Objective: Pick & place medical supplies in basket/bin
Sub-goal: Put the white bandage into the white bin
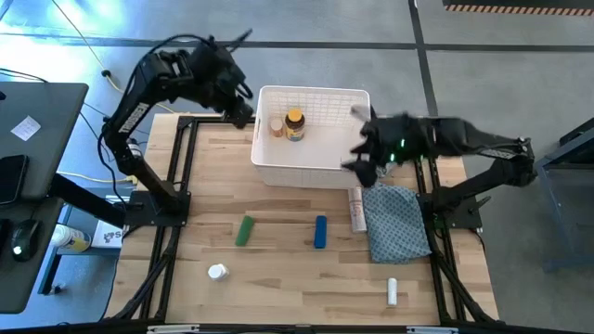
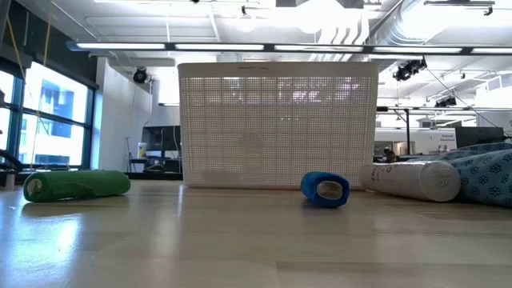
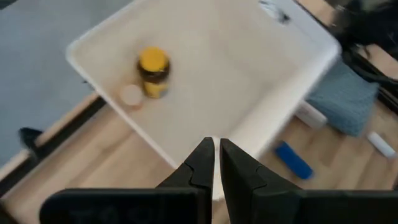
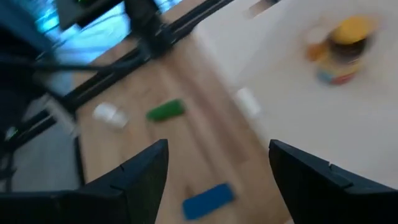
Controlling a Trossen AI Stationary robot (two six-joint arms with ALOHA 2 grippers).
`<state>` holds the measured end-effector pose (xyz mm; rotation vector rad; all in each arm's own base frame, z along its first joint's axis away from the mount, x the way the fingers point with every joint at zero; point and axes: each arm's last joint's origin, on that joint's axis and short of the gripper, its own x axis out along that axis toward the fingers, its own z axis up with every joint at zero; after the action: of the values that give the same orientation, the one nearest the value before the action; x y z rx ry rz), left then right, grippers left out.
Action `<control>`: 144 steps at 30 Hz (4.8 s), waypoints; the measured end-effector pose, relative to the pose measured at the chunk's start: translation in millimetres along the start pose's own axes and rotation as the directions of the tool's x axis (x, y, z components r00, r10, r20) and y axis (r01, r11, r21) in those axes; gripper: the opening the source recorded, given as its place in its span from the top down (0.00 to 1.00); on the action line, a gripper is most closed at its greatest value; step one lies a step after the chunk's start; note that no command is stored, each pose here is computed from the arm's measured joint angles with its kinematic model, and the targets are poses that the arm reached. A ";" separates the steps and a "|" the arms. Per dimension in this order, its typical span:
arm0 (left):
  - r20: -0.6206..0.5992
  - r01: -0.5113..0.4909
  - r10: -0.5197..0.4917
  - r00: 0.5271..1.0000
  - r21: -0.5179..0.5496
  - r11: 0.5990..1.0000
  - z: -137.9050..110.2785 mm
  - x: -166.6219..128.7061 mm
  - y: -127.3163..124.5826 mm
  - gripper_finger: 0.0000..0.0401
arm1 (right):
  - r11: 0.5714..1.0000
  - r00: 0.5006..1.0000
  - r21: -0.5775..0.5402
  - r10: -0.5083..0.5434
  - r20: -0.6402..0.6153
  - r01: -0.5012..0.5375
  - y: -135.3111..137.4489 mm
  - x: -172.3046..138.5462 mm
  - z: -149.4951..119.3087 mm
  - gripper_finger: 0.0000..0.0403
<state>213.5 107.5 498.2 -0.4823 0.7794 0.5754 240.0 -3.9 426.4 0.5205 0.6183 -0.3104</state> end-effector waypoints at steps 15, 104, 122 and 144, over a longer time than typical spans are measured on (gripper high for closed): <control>-0.027 0.124 -0.126 0.992 -0.072 0.990 -41.9 -15.9 -82.1 0.84 | 0.940 0.984 0.293 -0.163 -0.069 0.177 -16.5 104.5 -103.4 0.34; -0.240 0.001 0.015 0.971 0.064 0.998 -97.2 35.4 -123.7 0.84 | 0.804 0.754 0.239 -0.344 -0.559 0.544 -50.8 165.7 -205.3 0.51; -0.225 0.037 0.032 0.974 0.296 0.955 -94.5 36.8 -120.9 0.84 | 0.827 0.831 0.378 -0.178 -0.526 0.416 -33.8 162.3 -190.4 0.63; -0.035 -0.054 0.082 0.996 0.487 0.872 -85.8 -0.3 -86.7 0.84 | 0.977 0.951 0.198 0.010 0.308 -0.074 43.3 49.8 -10.1 0.63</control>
<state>225.0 -8.3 461.8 -0.0032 0.9602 0.4100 292.3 31.4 404.5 0.6699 0.2736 -0.4089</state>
